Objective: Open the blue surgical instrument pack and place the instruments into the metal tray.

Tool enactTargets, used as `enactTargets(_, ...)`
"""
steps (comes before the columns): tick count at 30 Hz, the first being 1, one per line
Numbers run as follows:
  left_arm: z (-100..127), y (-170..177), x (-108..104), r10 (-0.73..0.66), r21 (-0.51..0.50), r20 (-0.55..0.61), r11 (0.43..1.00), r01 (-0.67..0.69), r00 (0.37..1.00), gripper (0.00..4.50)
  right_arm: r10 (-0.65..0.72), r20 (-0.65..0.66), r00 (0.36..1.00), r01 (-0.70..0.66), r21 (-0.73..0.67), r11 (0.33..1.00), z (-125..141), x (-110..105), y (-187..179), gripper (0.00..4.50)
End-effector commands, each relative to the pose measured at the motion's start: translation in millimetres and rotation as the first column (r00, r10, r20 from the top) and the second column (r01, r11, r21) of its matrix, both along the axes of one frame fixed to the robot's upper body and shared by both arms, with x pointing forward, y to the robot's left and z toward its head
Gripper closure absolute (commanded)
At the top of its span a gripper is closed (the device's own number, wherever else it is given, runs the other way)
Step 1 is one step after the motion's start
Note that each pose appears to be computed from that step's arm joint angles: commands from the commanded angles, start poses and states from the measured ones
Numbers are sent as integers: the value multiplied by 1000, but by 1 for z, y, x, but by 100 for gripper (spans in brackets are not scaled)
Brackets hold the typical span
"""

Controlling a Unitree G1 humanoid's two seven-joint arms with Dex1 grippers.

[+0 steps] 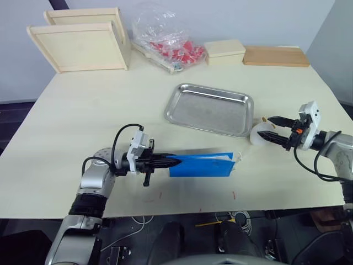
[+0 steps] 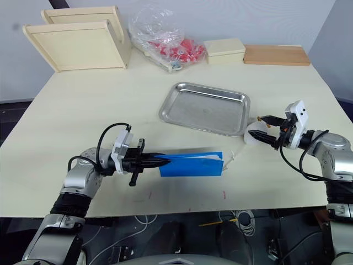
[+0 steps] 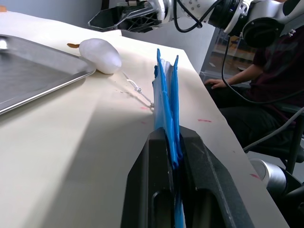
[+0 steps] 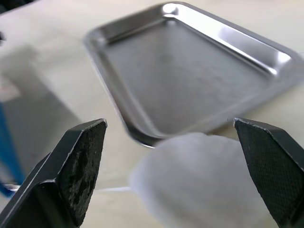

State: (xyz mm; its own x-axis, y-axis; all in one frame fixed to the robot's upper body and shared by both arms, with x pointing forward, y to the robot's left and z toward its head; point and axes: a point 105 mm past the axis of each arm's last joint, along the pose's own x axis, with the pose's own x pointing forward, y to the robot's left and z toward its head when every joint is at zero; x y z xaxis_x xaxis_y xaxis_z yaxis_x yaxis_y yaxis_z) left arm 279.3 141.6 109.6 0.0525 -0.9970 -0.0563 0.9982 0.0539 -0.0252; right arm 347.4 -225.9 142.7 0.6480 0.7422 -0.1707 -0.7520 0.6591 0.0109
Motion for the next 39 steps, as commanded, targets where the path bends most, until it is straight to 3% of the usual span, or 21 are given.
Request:
enactTargets(1, 6, -3, -1, -23, 6, 38, 1000, 23, 999, 450, -59, 40, 997, 60, -21, 998, 4, 10, -9, 3)
enactTargets(9, 9, -4, 1, -19, 1, 50, 1000, 19, 999, 450, -92, -117, 989, 87, -45, 995, -26, 11, -9, 3)
enactTargets(12, 11, -3, 2, -17, -1, 54, 1000, 17, 998, 450, -84, -140, 986, 81, -27, 996, -27, 8, -7, 88)
enactTargets(19, 15, -3, 6, 2, -14, 68, 1000, -1, 998, 450, -81, -115, 990, 85, 29, 996, -15, 3, -7, 425)
enactTargets(20, 16, -3, 7, 3, -14, 69, 1000, -2, 998, 450, -78, -108, 991, 83, 42, 996, -12, 3, -7, 447)
enactTargets(28, 17, -3, 13, 5, 0, 81, 1000, -5, 997, 450, 36, -9, 999, -34, 200, 979, 33, -19, 4, 447)
enactTargets(34, 15, -5, 17, -5, 15, 84, 1000, 4, 996, 450, 87, 91, 992, -112, 324, 939, 83, -30, 14, 447)
enactTargets(39, 13, -7, 20, -14, 23, 82, 1000, 12, 996, 450, 174, 166, 971, -220, 319, 922, 113, -37, 43, 447)
